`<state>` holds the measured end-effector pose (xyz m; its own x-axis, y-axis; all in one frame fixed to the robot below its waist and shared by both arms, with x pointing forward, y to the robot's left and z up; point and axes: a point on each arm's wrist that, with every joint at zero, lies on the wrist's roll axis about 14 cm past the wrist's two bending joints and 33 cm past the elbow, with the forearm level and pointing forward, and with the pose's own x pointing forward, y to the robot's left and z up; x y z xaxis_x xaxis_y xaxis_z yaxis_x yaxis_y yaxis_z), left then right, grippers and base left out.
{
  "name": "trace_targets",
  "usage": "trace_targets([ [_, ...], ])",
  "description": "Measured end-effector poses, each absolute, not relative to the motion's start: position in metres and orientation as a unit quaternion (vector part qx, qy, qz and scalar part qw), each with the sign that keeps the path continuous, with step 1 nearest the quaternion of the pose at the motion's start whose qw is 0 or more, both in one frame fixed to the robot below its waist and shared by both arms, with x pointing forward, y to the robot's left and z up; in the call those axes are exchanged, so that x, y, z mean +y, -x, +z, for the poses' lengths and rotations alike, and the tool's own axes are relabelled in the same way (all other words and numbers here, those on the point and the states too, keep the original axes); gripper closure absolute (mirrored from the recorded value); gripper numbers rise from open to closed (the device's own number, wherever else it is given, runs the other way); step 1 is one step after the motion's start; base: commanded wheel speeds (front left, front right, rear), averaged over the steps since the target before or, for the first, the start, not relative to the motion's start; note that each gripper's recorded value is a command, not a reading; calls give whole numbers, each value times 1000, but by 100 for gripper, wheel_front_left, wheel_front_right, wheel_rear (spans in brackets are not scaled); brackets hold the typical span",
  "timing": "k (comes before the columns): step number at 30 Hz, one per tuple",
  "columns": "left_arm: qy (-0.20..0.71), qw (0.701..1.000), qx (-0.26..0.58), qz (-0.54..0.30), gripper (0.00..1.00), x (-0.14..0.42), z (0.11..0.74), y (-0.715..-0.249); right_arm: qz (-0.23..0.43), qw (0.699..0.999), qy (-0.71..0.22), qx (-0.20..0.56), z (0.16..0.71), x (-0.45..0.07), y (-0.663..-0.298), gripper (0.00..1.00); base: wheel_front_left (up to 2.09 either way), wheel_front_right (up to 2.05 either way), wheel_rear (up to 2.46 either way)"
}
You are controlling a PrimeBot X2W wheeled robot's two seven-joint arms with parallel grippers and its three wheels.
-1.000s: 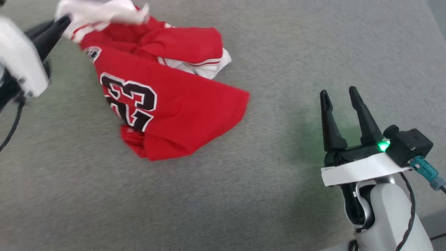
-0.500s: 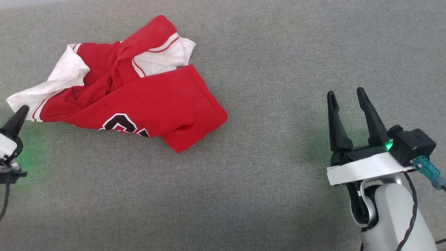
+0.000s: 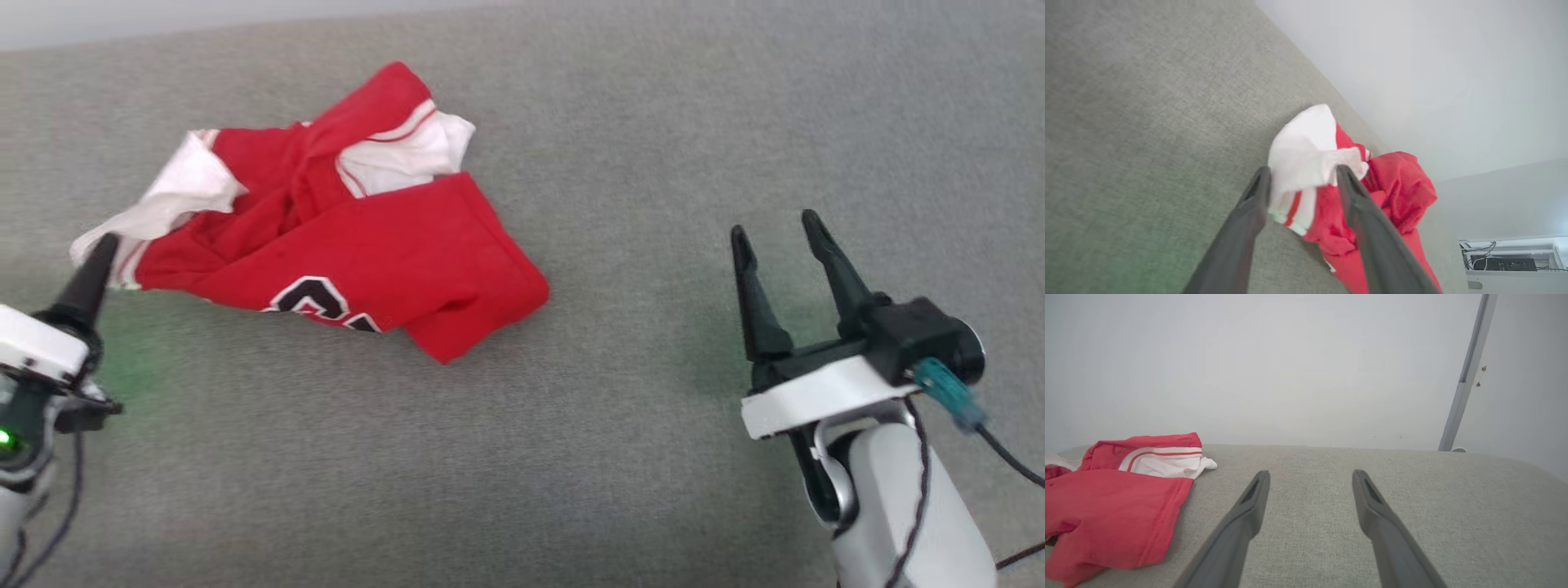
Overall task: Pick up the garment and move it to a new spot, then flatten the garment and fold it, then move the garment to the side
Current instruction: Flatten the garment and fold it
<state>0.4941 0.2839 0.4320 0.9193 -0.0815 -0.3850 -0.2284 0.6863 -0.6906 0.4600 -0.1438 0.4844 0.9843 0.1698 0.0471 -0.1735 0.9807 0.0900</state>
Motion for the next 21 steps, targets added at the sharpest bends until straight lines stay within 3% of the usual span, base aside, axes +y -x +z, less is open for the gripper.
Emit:
trace_targets([
  [3, 345, 923, 167, 38, 0, 291, 439, -476, 119, 992, -23, -13, 485, -122, -468, 0, 0, 0, 0],
  [13, 235, 965, 111, 33, 0, 300, 450, -422, 218, 973, 47, 54, 482, -59, -506, 0, 0, 0, 0],
  [21, 148, 984, 68, 65, 0, 299, 452, -377, 296, 943, 90, 126, 471, -11, -538, 0, 0, 0, 0],
])
